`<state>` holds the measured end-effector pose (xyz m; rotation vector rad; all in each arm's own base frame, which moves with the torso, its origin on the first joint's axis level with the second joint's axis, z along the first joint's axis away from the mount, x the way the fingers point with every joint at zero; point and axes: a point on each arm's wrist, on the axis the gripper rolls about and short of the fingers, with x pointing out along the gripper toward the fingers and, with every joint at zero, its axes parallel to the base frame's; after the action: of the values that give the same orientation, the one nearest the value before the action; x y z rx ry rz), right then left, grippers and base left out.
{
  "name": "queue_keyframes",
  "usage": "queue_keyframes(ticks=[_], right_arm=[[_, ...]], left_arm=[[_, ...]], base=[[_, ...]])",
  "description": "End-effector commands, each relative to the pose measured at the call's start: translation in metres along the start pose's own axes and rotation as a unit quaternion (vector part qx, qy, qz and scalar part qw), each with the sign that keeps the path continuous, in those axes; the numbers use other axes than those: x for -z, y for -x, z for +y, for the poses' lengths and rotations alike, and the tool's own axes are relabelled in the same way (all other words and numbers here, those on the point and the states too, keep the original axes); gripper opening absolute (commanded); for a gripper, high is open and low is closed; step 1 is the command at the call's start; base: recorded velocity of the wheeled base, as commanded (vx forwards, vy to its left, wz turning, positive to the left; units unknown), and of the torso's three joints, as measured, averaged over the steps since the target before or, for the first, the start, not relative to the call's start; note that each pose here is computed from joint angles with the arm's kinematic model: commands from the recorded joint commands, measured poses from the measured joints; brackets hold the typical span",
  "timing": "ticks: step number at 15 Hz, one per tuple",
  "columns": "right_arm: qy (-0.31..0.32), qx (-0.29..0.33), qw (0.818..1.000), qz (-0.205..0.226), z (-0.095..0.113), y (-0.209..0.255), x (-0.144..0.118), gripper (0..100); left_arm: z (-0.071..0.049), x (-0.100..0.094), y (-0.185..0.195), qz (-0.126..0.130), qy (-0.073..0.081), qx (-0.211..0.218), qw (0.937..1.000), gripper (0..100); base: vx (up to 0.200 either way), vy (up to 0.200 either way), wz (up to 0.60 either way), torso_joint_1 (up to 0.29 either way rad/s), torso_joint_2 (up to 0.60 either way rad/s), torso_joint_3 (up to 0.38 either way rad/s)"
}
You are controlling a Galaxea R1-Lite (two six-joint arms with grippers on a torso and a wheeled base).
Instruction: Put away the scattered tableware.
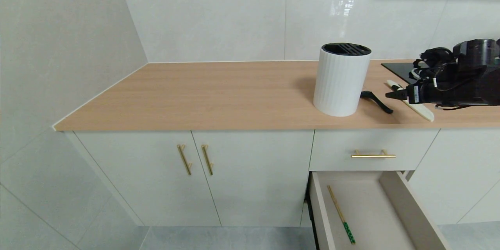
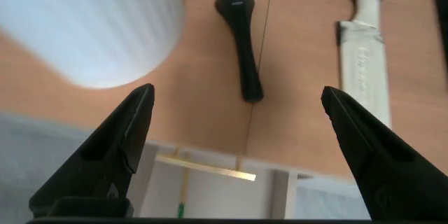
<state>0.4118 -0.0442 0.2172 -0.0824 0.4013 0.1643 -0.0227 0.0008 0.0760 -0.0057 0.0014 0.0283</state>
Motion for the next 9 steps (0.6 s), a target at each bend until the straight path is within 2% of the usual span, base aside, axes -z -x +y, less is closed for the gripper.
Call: queue_keyframes(ticks=[1, 4, 9], right_arm=[[-0.004, -0.006, 1.000, 0.029, -0.004, -0.031, 0.021, 100], [0.003, -0.018, 0.999, 0.030, 0.006, -0.044, 0.026, 100], [0.005, -0.021, 1.000, 0.023, 0.006, -0.069, 0.033, 100]], left_arm=[[0.000, 0.000, 0.000, 0.000, 0.000, 0.000, 1.0000, 100], [0.000, 0.000, 0.000, 0.000, 0.000, 0.000, 1.0000, 100], [0.000, 0.000, 0.000, 0.000, 0.000, 0.000, 1.0000, 100]], base=[[0.000, 0.000, 0.00, 0.000, 0.00, 0.000], [0.000, 0.000, 0.00, 0.000, 0.00, 0.000], [0.000, 0.000, 0.00, 0.000, 0.00, 0.000]])
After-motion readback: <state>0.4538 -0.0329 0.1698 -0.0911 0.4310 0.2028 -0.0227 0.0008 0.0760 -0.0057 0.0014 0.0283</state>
